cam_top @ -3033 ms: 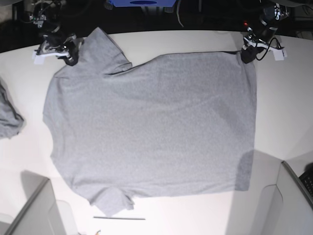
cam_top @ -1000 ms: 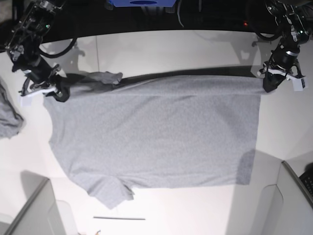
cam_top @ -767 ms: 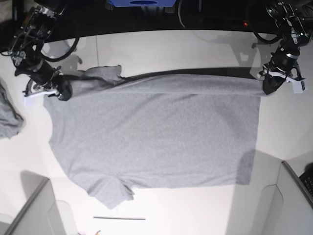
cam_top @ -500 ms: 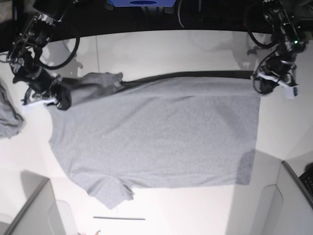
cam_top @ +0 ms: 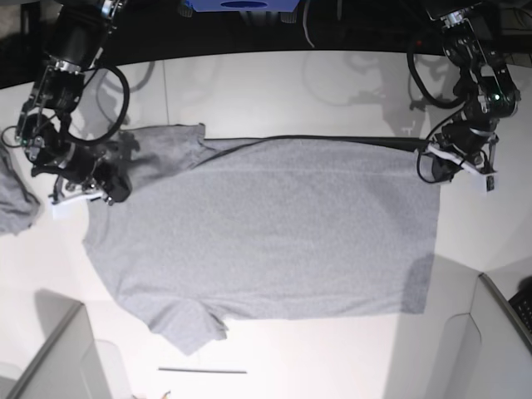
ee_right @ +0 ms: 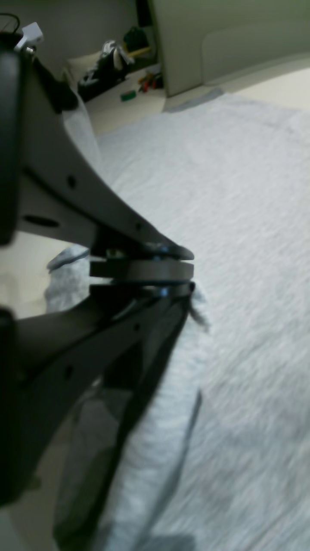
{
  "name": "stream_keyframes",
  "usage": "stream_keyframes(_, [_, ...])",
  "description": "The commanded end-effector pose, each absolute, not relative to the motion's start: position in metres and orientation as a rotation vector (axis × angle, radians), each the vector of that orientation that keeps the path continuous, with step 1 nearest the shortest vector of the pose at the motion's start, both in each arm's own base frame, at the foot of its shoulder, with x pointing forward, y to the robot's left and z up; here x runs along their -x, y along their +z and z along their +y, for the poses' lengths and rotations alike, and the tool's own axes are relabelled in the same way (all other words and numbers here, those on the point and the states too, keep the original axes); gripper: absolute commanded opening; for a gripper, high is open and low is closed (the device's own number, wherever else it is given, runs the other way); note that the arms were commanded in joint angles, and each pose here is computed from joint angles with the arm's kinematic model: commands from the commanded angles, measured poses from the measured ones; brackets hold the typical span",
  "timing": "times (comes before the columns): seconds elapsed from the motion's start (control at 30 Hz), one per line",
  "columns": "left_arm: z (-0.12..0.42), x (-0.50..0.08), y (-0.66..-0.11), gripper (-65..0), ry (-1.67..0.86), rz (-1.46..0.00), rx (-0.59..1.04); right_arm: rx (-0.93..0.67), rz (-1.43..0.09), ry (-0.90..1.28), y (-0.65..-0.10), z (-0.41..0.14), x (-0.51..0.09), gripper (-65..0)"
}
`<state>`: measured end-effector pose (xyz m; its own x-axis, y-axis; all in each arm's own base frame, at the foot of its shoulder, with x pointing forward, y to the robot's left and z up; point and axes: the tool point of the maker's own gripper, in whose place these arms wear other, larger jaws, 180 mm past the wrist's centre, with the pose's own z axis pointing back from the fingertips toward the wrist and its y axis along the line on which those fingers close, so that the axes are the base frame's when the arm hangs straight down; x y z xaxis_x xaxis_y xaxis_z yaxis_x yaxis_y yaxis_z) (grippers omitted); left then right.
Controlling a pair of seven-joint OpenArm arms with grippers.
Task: Fold the T-shirt properly
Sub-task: 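Lift the shoulder edge with both grippers and pull it toward the robot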
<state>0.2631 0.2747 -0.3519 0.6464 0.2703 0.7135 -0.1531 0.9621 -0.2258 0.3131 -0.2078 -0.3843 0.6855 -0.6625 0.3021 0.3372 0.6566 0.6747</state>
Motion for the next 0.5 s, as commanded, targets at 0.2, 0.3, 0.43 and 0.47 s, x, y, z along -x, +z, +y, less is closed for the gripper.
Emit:
stream_keyframes(0.2, [0.279, -0.281, -0.334, -65.0, 0.230, -0.892, 0.149, -0.627, -0.605, -0.610, -0.377, -0.219, -0.331, -65.0])
stream_keyframes(0.3, [0.283, -0.277, -0.348, -65.0, 0.259, -0.860, 0.156, -0.628, -0.595, -0.572, -0.376, -0.212, -0.339, -65.0])
stream_keyframes(0.43, [0.286, -0.276, -0.360, -65.0, 0.287, -0.831, 0.169, -0.626, -0.577, -0.542, -0.377, -0.206, -0.344, -65.0])
stream_keyframes(0.47, [0.287, -0.276, -0.362, -65.0, 0.293, -0.827, 0.171, -0.627, -0.586, -0.541, -0.376, -0.206, -0.348, -65.0])
